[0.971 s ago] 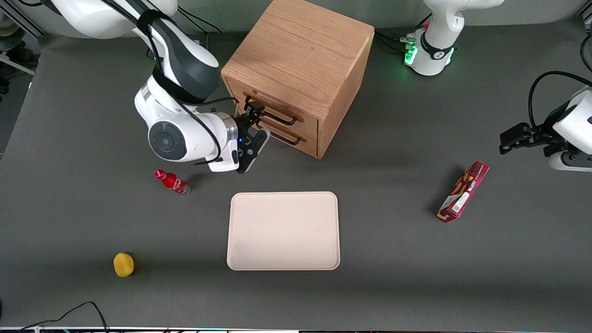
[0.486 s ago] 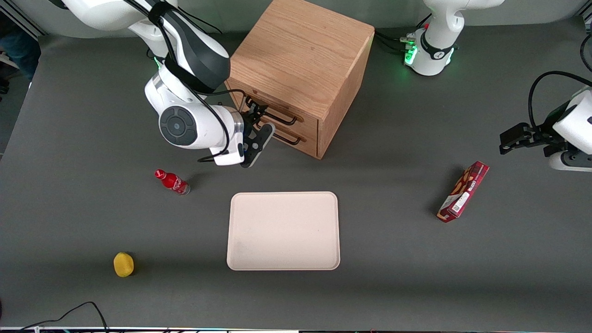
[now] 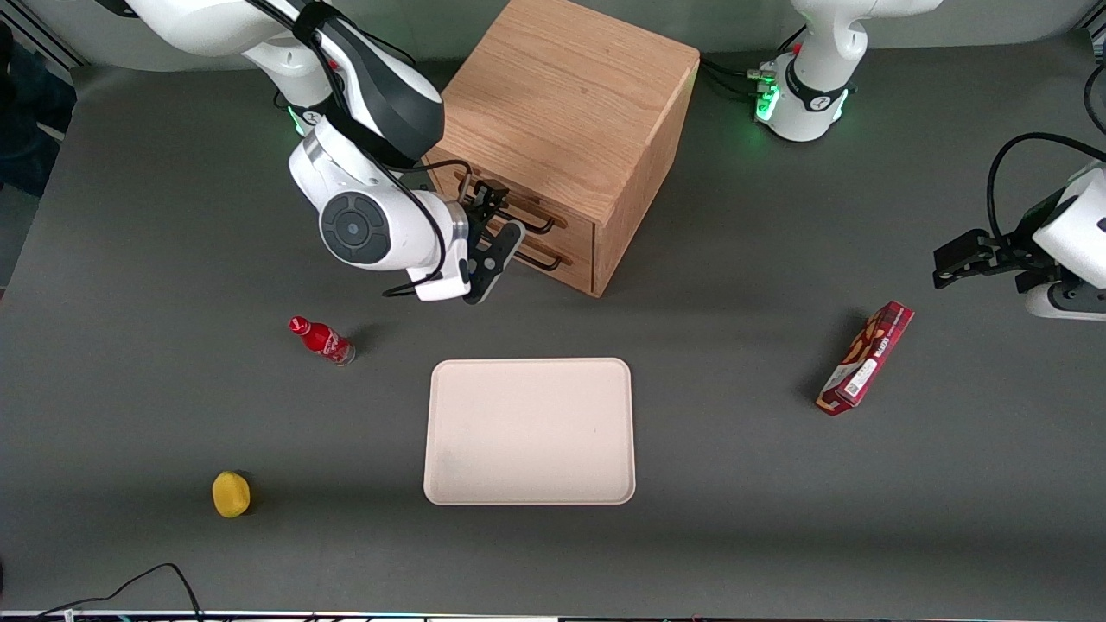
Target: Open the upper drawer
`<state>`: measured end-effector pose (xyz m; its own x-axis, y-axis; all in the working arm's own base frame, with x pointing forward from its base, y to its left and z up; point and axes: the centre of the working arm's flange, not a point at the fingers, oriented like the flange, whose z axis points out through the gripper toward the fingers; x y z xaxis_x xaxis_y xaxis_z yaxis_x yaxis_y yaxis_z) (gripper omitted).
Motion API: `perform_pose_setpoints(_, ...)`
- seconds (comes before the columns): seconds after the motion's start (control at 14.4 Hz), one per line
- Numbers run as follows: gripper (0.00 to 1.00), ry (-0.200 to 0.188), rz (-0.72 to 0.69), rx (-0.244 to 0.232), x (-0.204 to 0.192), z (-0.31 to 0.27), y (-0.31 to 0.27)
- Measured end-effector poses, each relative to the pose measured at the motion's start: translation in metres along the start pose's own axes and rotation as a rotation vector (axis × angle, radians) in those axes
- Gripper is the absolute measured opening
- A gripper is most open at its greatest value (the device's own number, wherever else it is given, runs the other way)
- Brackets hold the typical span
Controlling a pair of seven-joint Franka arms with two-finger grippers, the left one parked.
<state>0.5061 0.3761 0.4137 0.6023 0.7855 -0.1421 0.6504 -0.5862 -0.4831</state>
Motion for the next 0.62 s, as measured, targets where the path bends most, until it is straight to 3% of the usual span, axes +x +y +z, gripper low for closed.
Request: perform_pose_setpoints(0.62,1.0,-0.008,0.0,-0.007,-0.001,0.019,-0.002)
